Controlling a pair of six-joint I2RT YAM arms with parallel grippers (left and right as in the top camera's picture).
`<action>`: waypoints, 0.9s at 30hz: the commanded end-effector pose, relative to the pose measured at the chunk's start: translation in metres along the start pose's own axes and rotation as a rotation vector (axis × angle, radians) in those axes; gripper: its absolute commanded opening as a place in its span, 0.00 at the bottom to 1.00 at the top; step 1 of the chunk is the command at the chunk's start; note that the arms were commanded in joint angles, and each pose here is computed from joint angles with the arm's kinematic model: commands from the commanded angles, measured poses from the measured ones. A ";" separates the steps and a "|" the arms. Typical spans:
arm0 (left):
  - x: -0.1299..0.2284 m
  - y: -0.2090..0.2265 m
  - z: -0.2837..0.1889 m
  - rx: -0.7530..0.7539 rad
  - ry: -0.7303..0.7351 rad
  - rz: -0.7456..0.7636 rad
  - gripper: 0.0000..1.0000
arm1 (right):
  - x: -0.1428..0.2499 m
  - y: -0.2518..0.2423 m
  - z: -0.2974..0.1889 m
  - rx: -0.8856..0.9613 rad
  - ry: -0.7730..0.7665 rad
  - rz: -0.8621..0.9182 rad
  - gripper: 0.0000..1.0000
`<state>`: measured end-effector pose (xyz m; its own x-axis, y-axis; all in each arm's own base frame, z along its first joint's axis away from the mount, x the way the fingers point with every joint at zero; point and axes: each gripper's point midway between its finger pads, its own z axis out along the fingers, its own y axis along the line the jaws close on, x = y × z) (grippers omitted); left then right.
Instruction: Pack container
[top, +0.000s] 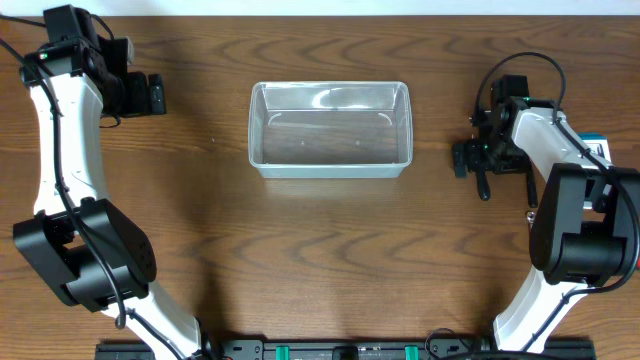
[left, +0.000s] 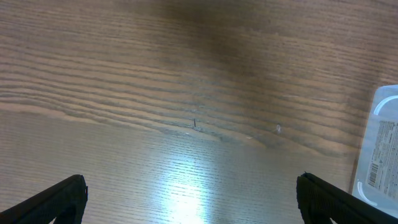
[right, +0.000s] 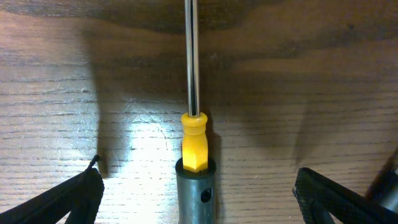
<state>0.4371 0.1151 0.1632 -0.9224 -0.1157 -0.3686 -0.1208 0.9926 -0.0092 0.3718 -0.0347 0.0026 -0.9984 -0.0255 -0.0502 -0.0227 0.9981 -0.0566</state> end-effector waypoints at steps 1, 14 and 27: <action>0.004 0.003 0.005 -0.010 0.019 0.006 0.98 | 0.008 -0.002 0.008 -0.010 0.030 0.016 0.99; 0.004 0.003 0.005 -0.010 0.019 0.006 0.98 | 0.010 -0.002 0.009 -0.010 0.035 0.016 0.99; 0.004 0.003 0.005 -0.010 0.019 0.006 0.98 | 0.013 -0.002 0.013 -0.011 0.039 0.016 0.99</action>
<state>0.4371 0.1151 0.1632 -0.9224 -0.1157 -0.3686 -0.1208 0.9926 -0.0092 0.3663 -0.0326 -0.0022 -0.9990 -0.0255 -0.0375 -0.0238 0.9987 -0.0455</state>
